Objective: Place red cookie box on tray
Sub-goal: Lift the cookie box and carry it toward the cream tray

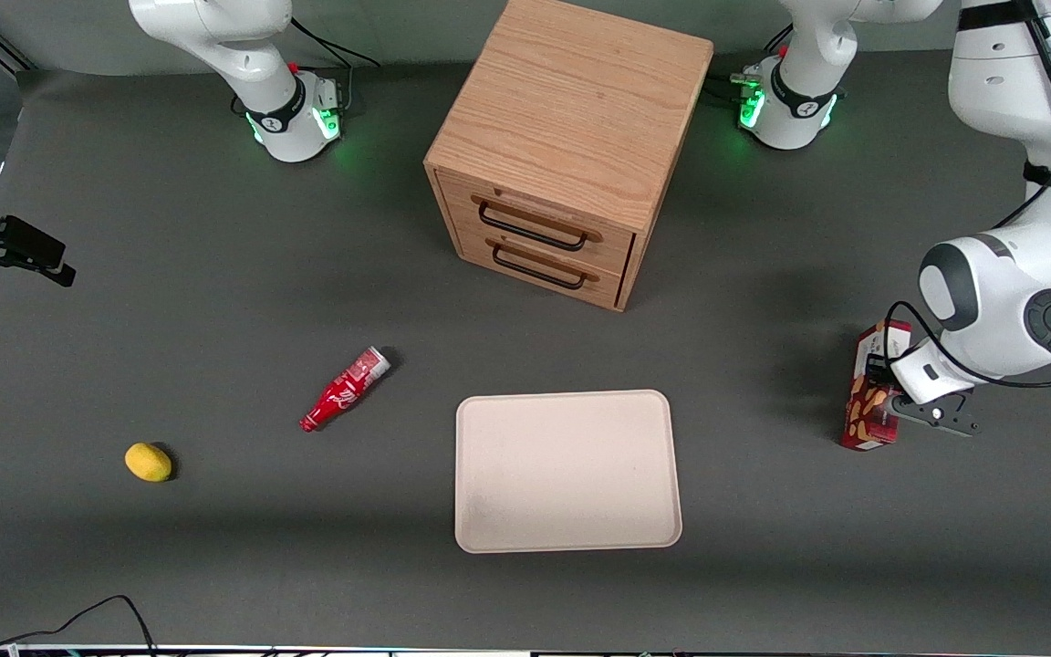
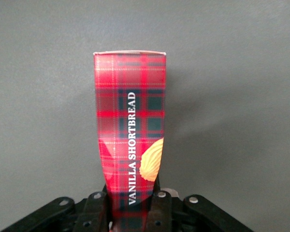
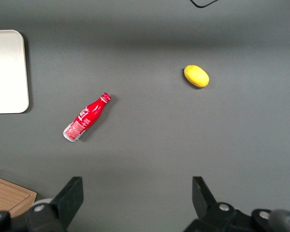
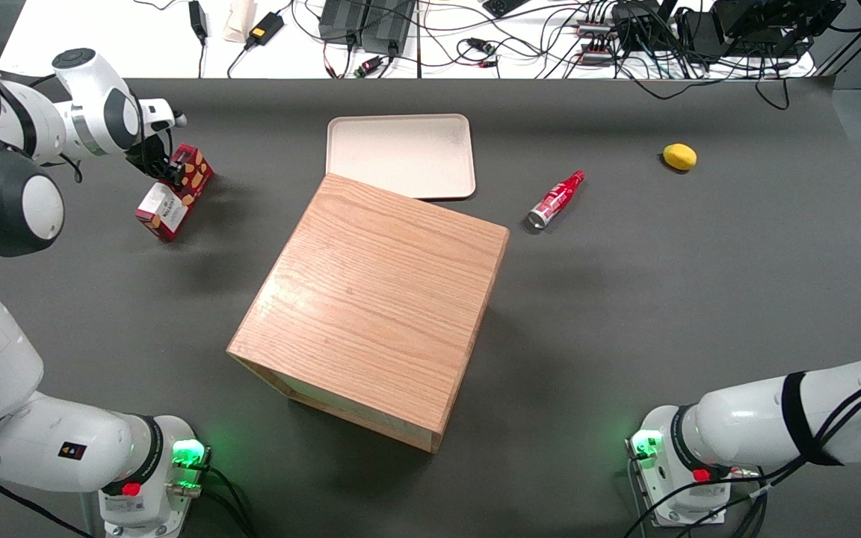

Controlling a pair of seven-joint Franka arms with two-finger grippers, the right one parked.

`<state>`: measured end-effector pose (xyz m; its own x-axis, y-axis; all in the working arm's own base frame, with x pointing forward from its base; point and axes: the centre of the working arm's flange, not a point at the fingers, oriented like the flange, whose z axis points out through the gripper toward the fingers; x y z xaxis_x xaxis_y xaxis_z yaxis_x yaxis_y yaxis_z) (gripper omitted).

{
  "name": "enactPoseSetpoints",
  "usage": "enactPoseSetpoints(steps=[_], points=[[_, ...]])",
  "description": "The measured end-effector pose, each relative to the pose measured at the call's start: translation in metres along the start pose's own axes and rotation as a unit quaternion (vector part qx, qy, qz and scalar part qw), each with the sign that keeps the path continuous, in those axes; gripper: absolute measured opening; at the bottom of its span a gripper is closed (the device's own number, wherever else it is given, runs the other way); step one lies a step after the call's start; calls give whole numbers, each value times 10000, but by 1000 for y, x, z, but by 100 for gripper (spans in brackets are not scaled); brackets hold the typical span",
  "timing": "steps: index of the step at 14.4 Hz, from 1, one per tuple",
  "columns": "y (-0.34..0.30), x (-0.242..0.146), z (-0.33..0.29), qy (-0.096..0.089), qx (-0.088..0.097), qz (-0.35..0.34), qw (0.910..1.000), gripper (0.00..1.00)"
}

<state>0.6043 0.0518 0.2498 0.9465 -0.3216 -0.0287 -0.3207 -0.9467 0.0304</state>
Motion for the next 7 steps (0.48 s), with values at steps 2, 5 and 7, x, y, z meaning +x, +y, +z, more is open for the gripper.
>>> enactPoseSetpoints(steps=[2, 5, 7], points=[[6, 6, -25, -82, -114, 100, 9999, 29], [8, 16, -92, -340, -166, 332, 9987, 29], [9, 20, -151, -505, -160, 395, 9978, 29]])
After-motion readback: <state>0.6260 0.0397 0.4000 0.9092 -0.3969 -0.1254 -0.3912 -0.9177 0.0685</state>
